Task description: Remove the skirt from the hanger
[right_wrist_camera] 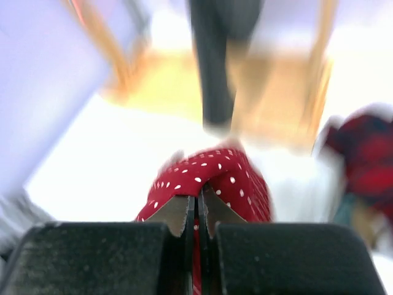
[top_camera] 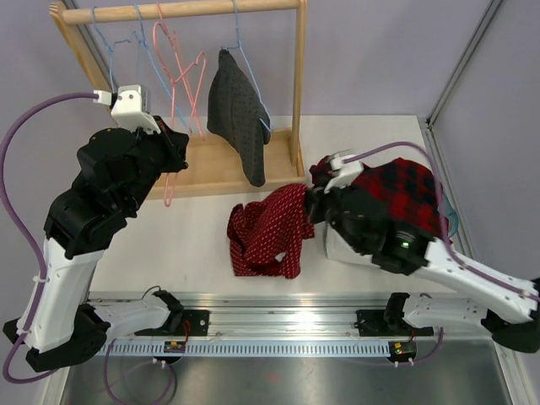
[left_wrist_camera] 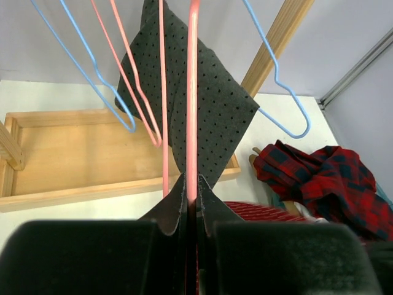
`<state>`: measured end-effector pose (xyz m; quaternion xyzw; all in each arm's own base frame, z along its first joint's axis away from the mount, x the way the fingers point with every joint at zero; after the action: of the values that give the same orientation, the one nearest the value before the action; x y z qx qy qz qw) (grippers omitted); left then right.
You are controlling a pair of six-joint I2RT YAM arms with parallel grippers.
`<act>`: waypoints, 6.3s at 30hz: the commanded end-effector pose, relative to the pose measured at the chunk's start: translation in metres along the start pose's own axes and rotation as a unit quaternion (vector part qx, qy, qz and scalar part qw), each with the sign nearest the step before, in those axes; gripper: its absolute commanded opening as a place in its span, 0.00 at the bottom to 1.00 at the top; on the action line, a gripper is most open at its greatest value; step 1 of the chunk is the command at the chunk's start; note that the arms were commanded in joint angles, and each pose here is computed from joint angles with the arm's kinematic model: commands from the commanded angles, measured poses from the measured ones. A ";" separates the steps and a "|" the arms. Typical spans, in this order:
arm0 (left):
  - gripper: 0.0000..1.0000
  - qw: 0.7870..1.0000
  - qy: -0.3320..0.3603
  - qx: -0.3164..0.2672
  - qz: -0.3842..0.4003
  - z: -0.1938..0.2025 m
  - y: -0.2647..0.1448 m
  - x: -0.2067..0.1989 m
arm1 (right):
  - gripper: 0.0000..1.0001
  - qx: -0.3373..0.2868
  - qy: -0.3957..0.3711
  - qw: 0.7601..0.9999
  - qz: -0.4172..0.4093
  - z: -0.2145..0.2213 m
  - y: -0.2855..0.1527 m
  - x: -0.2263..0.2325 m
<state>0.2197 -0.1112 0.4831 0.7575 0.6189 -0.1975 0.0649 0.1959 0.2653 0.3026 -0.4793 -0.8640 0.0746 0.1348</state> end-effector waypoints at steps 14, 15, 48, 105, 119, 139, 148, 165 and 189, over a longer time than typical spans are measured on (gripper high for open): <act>0.00 1.000 0.018 -0.013 -0.011 -0.001 0.043 -0.015 | 0.00 -0.230 -0.038 0.892 0.386 -0.225 -0.121 -0.170; 0.00 0.999 0.024 -0.018 -0.016 -0.004 0.045 -0.016 | 0.00 -0.223 -0.041 0.878 0.422 -0.224 -0.121 -0.188; 0.00 0.999 -0.031 -0.002 -0.022 -0.040 0.221 0.025 | 0.99 0.115 0.248 0.920 0.282 0.093 0.009 -0.250; 0.00 1.000 -0.007 0.008 0.029 -0.006 0.212 -0.058 | 1.00 0.101 0.234 0.931 0.262 0.080 -0.018 -0.234; 0.00 0.993 -0.002 -0.059 0.101 -0.070 0.128 -0.084 | 0.99 -0.042 0.140 0.985 0.096 -0.065 -0.019 -0.182; 0.00 0.985 -0.043 -0.009 0.169 -0.036 0.062 -0.097 | 0.99 -0.048 0.083 0.988 -0.120 -0.120 0.056 -0.016; 0.00 0.980 -0.061 -0.016 0.191 -0.040 0.034 -0.093 | 0.99 -0.056 0.135 0.983 -0.108 -0.108 0.078 -0.013; 0.00 0.970 -0.088 -0.008 0.226 -0.040 0.023 -0.101 | 1.00 -0.159 0.224 0.944 -0.184 -0.131 0.071 0.004; 0.00 0.994 -0.025 -0.050 0.092 -0.048 0.012 -0.046 | 0.00 -0.192 0.185 0.962 0.054 -0.092 -0.024 -0.089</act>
<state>0.2463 -0.1829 0.4824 0.8191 0.5079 -0.2635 0.0409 0.2542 0.2409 0.3975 -0.4113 -0.8597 -0.1948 0.2318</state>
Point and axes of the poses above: each gripper's point midway between its finger pads, its own y axis out along the fingers, its own x axis along the line the jaws close on, z = x × y, the point moved 3 cm from there along -y, back along the fingers, and after that the axes turned 7 degrees about -y, right-handed, at the moved point
